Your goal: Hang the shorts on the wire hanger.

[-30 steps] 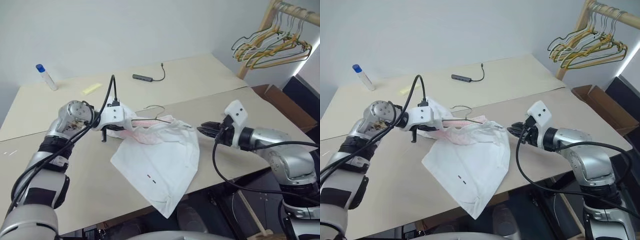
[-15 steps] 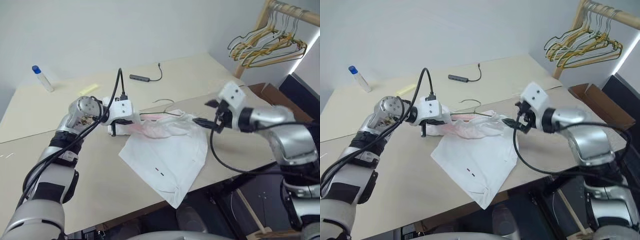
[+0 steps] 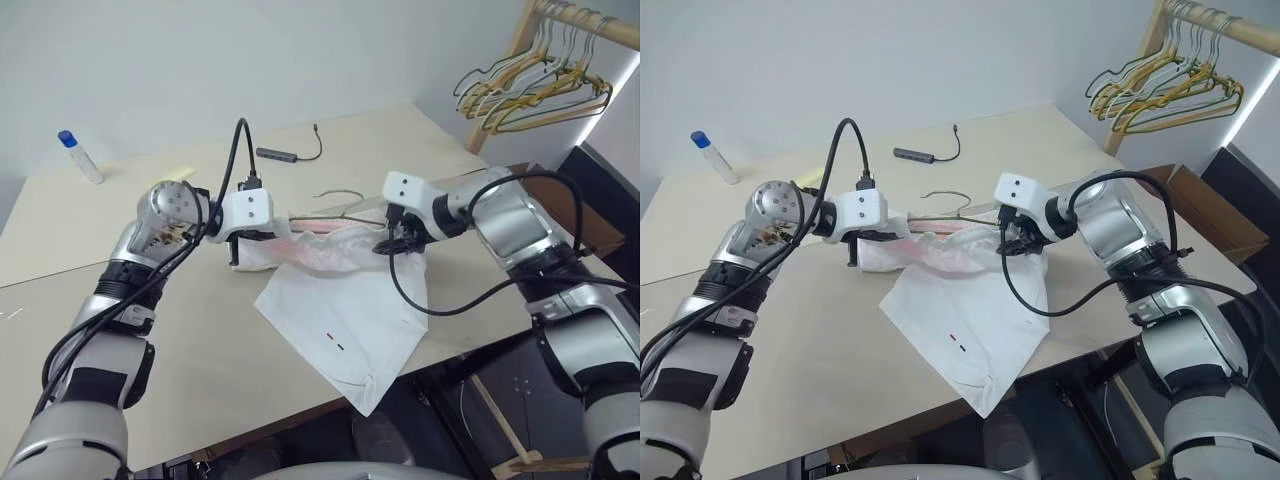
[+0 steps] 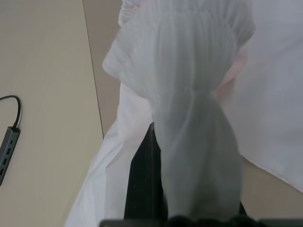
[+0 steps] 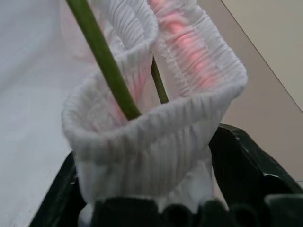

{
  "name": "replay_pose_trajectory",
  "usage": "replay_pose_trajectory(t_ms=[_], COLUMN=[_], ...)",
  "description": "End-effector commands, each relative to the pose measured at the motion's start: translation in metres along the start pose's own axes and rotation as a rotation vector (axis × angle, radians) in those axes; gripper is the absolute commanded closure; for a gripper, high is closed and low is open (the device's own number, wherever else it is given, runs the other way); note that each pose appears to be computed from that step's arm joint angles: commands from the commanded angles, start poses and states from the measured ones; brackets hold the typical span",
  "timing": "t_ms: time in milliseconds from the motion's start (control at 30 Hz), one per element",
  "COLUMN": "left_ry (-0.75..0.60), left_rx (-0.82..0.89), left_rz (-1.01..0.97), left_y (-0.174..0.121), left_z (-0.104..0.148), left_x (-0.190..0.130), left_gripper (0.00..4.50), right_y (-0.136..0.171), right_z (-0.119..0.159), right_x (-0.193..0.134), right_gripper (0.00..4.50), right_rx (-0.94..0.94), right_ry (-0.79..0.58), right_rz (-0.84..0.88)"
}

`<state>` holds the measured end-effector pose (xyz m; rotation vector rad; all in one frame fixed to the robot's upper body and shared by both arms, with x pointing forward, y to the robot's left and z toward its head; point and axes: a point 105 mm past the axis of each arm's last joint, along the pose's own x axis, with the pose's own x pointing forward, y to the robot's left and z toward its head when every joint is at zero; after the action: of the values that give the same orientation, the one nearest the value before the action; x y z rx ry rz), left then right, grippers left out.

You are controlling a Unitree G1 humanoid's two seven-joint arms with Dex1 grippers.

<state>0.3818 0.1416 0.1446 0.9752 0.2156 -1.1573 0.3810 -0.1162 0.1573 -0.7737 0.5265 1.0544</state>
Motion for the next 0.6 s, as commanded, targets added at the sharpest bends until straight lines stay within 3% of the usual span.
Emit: replay_pose_trajectory(t_ms=[33,233,367,533,600], left_ry=[-0.026,-0.028,-0.062,-0.316,-0.353], left_rx=[0.028,0.048,0.055,-0.008,-0.029], left_rz=[0.041,0.033,0.021,0.022,0.037], left_y=[0.009,0.009,0.009,0.018,0.023], left_z=[0.009,0.01,0.015,0.042,0.045], left_x=[-0.011,-0.008,-0.007,-0.024,-0.03], left_gripper=[4.5,4.5,4.5,3.13,2.57], right_y=[-0.005,-0.001,0.006,0.013,0.018], right_z=[0.015,0.016,0.014,-0.001,-0.01], right_x=[-0.013,-0.02,-0.022,-0.034,-0.041], right_gripper=[2.52,4.49,4.49,4.5,4.5], right_rx=[-0.055,-0.035,0.012,0.163,0.219], right_ry=[-0.034,-0.054,-0.077,-0.118,-0.13], right_rz=[-0.005,0.029,0.064,0.069,0.062])
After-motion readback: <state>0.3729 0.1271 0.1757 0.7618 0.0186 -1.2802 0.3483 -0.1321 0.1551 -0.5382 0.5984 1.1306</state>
